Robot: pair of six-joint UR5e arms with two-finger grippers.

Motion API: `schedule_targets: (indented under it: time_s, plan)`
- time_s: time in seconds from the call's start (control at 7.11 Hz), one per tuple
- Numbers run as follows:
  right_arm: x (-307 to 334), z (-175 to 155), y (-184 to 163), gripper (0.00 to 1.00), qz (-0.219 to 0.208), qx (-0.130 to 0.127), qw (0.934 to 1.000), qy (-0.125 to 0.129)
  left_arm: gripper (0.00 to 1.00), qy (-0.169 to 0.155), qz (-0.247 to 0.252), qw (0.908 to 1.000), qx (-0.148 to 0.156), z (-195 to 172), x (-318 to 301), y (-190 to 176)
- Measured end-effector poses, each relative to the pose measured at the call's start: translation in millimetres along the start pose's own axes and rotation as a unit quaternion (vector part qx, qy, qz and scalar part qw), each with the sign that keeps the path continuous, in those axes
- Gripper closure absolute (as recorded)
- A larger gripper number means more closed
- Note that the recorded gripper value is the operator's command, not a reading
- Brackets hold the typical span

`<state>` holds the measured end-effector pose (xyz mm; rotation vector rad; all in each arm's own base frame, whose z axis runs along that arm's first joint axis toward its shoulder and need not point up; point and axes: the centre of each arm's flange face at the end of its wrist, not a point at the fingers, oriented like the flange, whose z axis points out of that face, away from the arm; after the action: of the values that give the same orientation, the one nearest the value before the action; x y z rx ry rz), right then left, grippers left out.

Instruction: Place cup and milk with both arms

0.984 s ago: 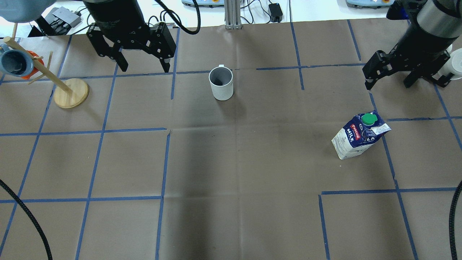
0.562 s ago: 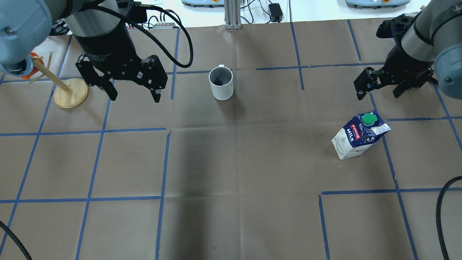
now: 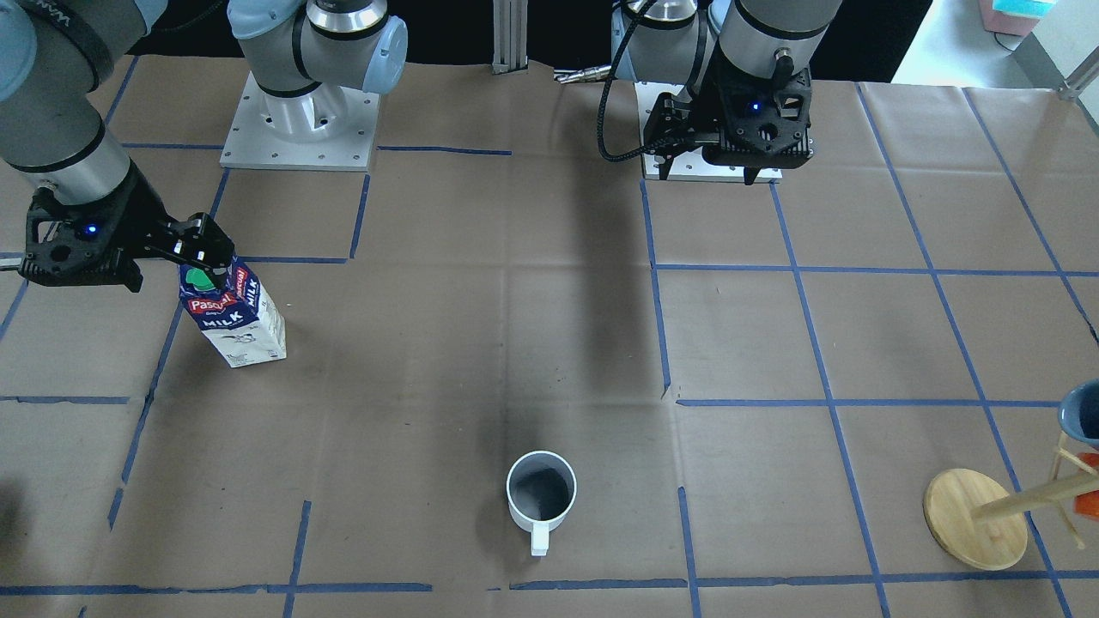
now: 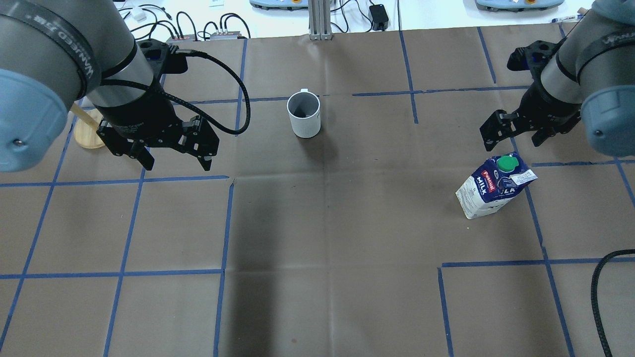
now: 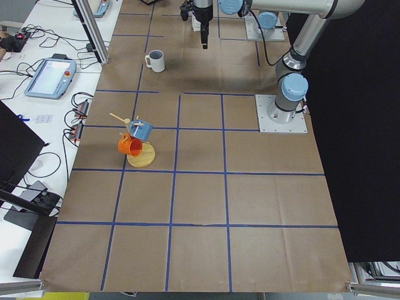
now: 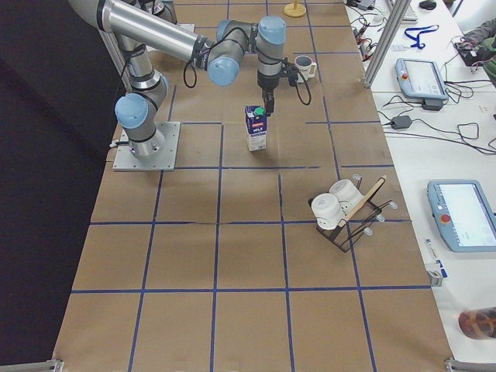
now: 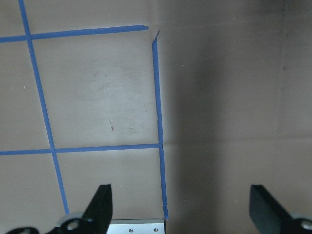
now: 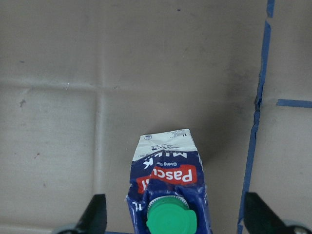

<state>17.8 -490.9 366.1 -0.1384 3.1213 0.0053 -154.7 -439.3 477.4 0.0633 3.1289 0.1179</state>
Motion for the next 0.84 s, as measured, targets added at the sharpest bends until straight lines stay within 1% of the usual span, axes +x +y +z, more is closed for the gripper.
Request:
schedule_targets:
  time_s: [0.14,0.28,0.56,0.84]
  plan:
    - [-2.0,9.3,4.1,0.00,-0.008,-0.009,0.9999,-0.004,0.00,0.001,-0.001,0.9999,0.014,-0.6,-1.0,-3.0]
    - [-2.5,16.7,5.9,0.00,-0.023,-0.017,0.9996,-0.006,0.00,0.002,-0.001,0.9997,0.022,-1.5,-1.2,-4.1]
    - [-3.4,30.5,10.3,0.00,-0.047,-0.032,0.9983,-0.011,0.00,0.003,-0.001,0.9996,0.026,-2.0,-1.3,-4.5]
    - [-6.3,51.2,21.9,0.00,-0.051,-0.049,0.9974,-0.017,0.00,0.003,-0.001,0.9996,0.026,-1.5,-1.3,-4.4]
